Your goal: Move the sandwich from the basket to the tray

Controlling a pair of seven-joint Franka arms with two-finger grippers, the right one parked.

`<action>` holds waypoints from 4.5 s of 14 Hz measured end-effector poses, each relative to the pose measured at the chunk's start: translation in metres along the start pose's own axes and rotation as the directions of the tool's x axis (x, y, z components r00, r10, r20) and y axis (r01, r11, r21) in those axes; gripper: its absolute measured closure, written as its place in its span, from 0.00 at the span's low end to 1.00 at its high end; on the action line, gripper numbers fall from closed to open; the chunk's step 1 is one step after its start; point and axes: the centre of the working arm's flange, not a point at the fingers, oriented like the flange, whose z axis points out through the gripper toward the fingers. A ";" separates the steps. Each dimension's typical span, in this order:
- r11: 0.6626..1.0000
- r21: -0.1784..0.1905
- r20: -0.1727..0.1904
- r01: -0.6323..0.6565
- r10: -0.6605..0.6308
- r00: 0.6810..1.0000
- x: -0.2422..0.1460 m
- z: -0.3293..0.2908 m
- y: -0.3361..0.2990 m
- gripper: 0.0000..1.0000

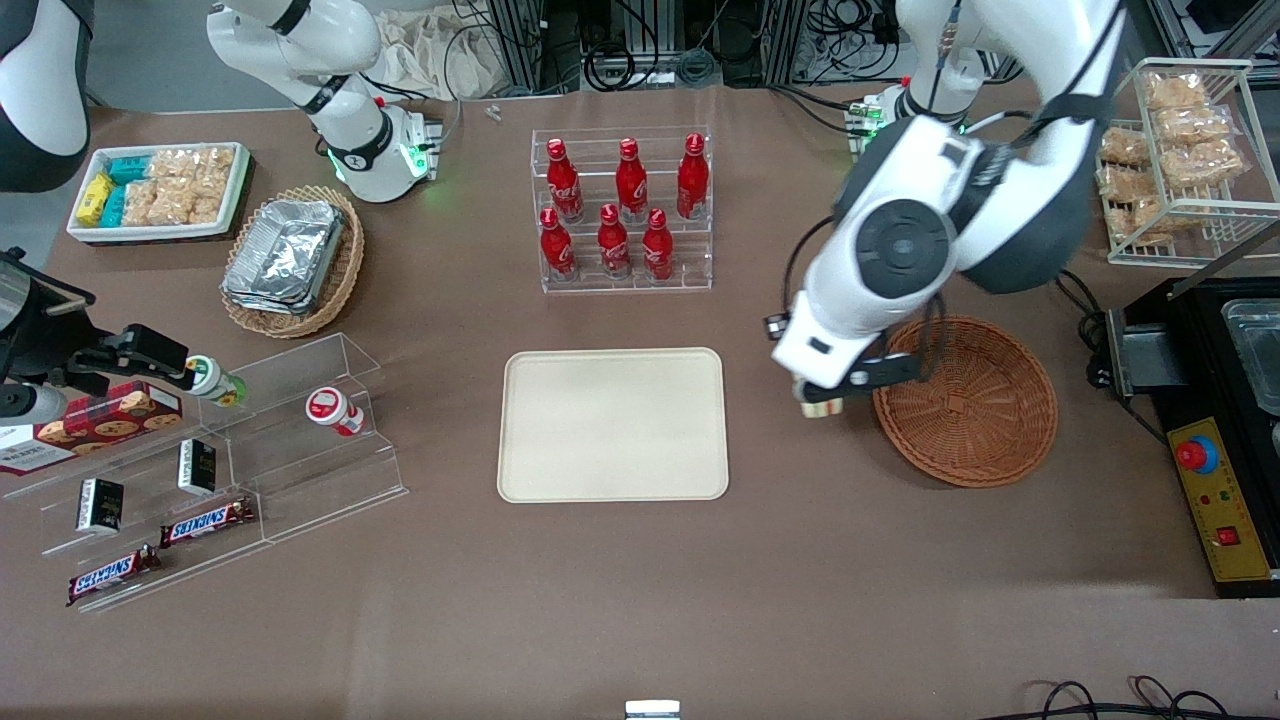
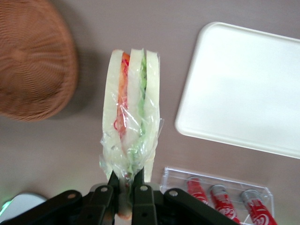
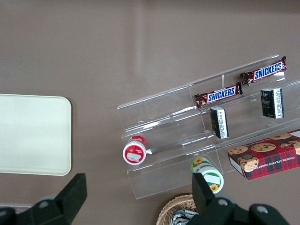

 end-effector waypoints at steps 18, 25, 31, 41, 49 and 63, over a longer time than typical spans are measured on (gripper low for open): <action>0.990 -0.085 0.007 -0.117 0.118 0.993 0.028 0.201 0.111 0.81; 0.996 -0.008 0.005 -0.088 0.088 0.996 0.026 0.143 0.092 0.13; 0.997 0.045 -0.037 -0.070 0.072 0.997 0.036 0.020 -0.011 0.00; 0.953 0.086 -0.024 -0.290 0.293 0.956 0.068 -0.087 -0.244 0.00; 0.978 0.077 -0.008 -0.194 0.195 0.981 0.064 -0.107 -0.300 0.00; 0.987 0.070 0.009 -0.147 0.147 0.989 0.079 -0.095 -0.325 0.00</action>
